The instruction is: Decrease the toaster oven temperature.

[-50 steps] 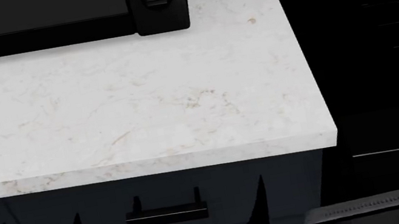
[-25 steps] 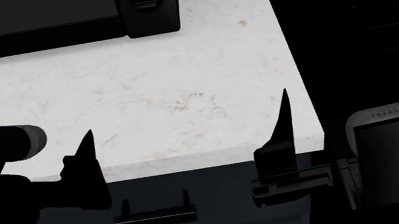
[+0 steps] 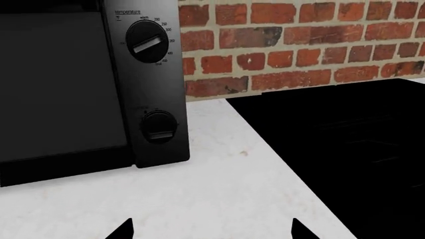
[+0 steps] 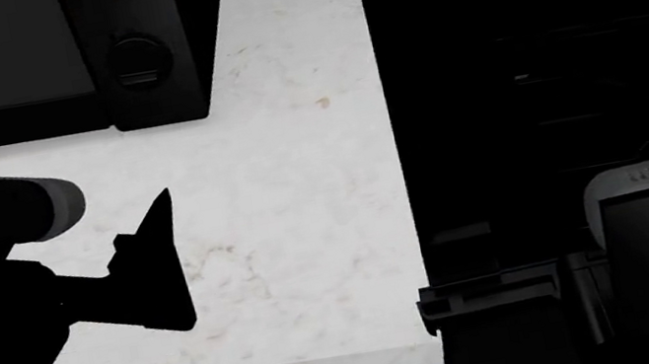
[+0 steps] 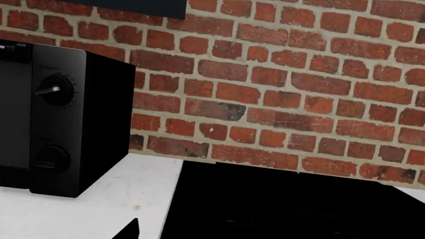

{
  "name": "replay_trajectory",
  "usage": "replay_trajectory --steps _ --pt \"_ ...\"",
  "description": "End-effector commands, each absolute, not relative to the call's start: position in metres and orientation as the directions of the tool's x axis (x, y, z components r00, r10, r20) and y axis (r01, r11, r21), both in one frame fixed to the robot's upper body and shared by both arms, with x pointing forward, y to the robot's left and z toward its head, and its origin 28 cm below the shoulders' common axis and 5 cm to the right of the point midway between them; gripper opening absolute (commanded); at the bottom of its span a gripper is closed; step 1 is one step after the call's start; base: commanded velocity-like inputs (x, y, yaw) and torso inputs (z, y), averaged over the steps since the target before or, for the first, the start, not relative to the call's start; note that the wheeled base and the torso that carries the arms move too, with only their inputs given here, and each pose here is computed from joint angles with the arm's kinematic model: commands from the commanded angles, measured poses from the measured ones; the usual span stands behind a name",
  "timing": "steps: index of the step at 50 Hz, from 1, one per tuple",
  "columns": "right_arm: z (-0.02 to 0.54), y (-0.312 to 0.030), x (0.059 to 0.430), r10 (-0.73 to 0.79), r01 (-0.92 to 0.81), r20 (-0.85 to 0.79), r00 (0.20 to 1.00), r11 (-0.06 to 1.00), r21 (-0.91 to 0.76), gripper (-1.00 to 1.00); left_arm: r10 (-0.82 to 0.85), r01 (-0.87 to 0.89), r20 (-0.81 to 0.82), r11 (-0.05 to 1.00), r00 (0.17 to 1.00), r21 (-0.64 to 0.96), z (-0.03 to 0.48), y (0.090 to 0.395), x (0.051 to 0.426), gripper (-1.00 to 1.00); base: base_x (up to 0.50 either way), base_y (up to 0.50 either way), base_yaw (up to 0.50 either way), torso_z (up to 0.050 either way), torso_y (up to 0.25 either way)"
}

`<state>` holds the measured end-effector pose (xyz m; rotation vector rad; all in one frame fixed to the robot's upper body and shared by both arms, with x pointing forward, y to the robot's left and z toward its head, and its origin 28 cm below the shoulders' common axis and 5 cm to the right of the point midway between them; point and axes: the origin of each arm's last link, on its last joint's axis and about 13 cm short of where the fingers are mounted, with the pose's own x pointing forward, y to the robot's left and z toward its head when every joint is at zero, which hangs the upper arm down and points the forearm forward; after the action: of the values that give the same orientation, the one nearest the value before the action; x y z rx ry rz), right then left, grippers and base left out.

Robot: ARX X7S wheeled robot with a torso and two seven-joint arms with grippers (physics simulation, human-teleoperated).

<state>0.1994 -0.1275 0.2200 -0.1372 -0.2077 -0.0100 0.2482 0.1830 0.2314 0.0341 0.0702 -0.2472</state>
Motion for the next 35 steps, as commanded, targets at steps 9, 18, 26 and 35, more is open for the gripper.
replay_trajectory --steps 9,18,26,35 --pt "0.2211 -0.1270 0.1967 0.022 0.007 0.212 0.977 0.991 -0.135 1.00 -0.239 0.241 -0.051 0.970 0.970 0.027 0.2366 0.1829 0.2403 1.00 0.35 -0.04 0.00 0.000 0.000" --pt "0.2196 -0.1276 0.1966 0.028 0.001 0.206 0.978 0.990 -0.139 1.00 -0.235 0.237 -0.047 0.971 0.971 0.035 0.2382 0.1823 0.2391 1.00 0.25 0.04 0.00 0.000 0.000" --pt "0.2188 -0.1274 0.1962 0.031 -0.003 0.205 0.978 0.990 -0.139 1.00 -0.234 0.235 -0.046 0.971 0.971 0.039 0.2386 0.1822 0.2393 1.00 0.22 0.10 0.00 0.000 0.000" --pt "0.2162 -0.1278 0.1965 0.035 -0.010 0.201 0.979 0.992 -0.125 1.00 -0.237 0.239 -0.042 0.970 0.971 0.051 0.2389 0.1816 0.2379 1.00 0.20 0.07 0.00 0.000 0.002"
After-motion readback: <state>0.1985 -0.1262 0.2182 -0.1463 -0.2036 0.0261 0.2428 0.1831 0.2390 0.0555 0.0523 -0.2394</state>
